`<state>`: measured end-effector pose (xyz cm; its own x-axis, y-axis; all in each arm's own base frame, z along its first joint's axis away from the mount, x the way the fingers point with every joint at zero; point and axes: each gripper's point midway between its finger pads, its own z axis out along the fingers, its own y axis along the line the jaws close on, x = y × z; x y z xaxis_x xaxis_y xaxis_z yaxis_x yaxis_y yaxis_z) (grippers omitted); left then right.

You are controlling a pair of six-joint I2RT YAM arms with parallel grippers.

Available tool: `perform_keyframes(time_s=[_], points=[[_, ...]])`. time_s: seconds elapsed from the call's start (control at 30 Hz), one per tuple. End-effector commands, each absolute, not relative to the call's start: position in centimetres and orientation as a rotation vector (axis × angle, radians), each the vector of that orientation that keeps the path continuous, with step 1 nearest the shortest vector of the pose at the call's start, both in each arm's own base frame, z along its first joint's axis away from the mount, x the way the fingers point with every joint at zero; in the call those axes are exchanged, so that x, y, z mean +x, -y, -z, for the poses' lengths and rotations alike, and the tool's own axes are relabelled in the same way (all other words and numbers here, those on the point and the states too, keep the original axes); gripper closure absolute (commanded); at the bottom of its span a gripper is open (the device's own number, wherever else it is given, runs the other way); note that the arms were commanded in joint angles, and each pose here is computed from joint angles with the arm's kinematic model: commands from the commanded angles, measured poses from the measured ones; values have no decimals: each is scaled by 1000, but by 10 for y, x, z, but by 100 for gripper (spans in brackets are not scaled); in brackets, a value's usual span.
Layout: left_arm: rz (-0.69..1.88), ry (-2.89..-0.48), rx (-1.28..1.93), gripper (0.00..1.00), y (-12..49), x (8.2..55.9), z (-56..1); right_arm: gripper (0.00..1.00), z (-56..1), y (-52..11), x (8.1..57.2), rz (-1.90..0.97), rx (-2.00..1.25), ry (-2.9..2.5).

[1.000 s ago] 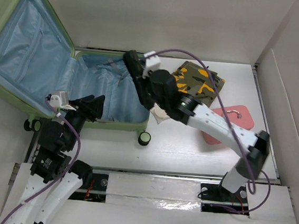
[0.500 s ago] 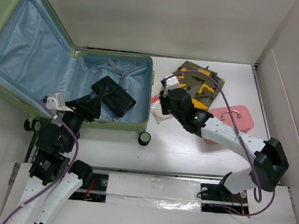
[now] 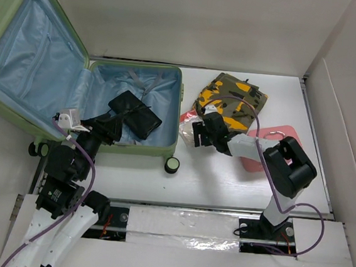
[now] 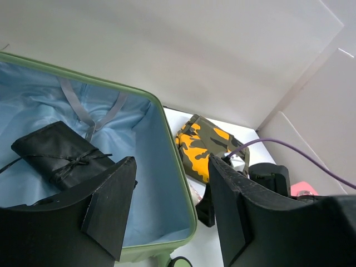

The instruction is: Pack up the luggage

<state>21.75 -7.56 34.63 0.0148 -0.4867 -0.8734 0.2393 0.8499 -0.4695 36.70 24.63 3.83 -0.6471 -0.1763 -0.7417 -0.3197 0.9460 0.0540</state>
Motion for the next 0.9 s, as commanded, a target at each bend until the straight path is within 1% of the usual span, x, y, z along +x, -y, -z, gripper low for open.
perform_keyframes(time_s=[0.0,0.03,0.07,0.13,0.17,0.2,0.27,0.3,0.33,0.43,0.47,0.5,0.57,0.6,0.67,0.73,0.87], points=[[581,-1422,-195,48,77,218,-353,28,-71,-276,396,-392,-300,-2157],[578,-1424,-197,48,77,219,-353,31,-66,-270,399,-395,-276,-2163],[576,-1426,-196,48,77,218,-353,37,-64,-266,402,-395,-242,-2157],[574,-1425,-201,48,76,218,-353,56,-59,-262,404,-416,-219,-2139],[573,-1421,-204,48,75,218,-353,69,-58,-259,404,-430,-199,-2143],[571,-1421,-209,48,75,219,-353,89,-61,-260,403,-450,-199,-2129],[570,-1427,-207,47,75,219,-352,99,-70,-256,398,-453,-194,-2102],[574,-1429,-202,47,76,219,-351,100,-81,-251,397,-442,-185,-2074],[576,-1425,-201,47,76,218,-353,100,-81,-250,398,-433,-180,-2075],[572,-1424,-204,47,76,219,-352,100,-110,-240,388,-410,-168,-2028],[571,-1431,-202,47,76,220,-351,100,-133,-241,383,-413,-174,-1983],[572,-1433,-201,47,77,220,-351,100,-137,-229,381,-359,-154,-1987],[573,-1426,-202,47,76,219,-352,100,-156,-226,370,-332,-164,-1960],[569,-1424,-207,47,75,220,-352,100,-177,-218,365,-327,-149,-1928],[568,-1433,-209,47,76,221,-351,100,-202,-218,359,-345,-149,-1875],[576,-1446,-199,48,79,222,-349,100,-240,-228,354,-421,-176,-1792],[565,-1478,-209,50,81,229,-343,100,-293,-288,348,-569,-293,-1694]])
